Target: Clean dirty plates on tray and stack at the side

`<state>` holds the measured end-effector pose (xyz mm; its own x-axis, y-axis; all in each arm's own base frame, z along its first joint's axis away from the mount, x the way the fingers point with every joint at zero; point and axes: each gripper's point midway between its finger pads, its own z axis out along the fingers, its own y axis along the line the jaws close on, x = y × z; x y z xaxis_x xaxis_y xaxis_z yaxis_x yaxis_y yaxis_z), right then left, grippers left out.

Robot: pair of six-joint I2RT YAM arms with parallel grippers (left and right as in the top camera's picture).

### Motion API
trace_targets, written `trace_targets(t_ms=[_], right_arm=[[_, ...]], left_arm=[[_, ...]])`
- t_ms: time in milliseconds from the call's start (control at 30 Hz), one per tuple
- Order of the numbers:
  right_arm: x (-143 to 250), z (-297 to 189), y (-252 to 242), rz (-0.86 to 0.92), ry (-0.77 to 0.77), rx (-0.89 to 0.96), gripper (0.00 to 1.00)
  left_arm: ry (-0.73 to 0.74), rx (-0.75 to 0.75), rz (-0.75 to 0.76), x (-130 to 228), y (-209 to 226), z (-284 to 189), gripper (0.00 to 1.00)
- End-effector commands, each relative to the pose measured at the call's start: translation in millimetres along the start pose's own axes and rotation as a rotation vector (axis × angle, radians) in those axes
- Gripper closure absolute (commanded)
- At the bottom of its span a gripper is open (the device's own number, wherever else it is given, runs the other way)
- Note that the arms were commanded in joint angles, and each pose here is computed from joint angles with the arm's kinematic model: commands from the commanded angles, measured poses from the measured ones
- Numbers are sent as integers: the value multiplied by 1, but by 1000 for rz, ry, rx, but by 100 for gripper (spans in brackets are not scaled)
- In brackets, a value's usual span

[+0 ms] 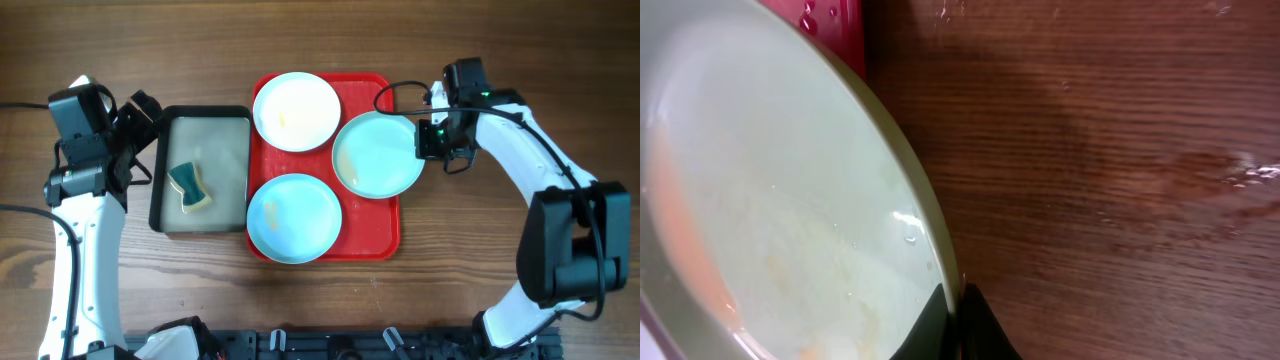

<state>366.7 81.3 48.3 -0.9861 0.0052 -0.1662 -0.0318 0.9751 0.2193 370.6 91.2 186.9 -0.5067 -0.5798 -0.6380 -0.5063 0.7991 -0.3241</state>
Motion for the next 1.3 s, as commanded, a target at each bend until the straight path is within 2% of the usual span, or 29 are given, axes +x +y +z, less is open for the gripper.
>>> trace_targets(t_ms=[0,133,233,300,400,600,767,967,1000,1167,1267], right_arm=[[-14,-22,6,-16,-70,-6,96],[-21,-30,26,-15,-85,-107,96],[-33,-40,47,73,-109,-221,96],[-39,-41,67,118,-124,-278,96],[-45,-40,114,83,-172,-327,96],[-53,-44,225,-59,-440,-294,96],[-43,-45,261,-127,-608,-169,96],[-42,-16,291,-286,-702,-102,96],[-48,-17,296,-360,-743,-90,96],[-82,-63,318,-641,-1017,22,96],[-89,-82,331,-788,-1118,81,96]], left_arm=[[-20,-12,-16,-7,2,-2,0],[-20,-12,-16,-7,2,-2,0],[-20,-12,-16,-7,2,-2,0],[-20,-12,-16,-7,2,-2,0],[-20,-12,-16,-7,2,-2,0],[-20,-12,-16,-7,2,-2,0],[-20,-12,-16,-7,2,-2,0],[-20,-12,-16,-7,2,-2,0],[-20,-12,-16,-7,2,-2,0],[-20,-12,-16,-7,2,-2,0],[-20,-12,-16,-7,2,-2,0]])
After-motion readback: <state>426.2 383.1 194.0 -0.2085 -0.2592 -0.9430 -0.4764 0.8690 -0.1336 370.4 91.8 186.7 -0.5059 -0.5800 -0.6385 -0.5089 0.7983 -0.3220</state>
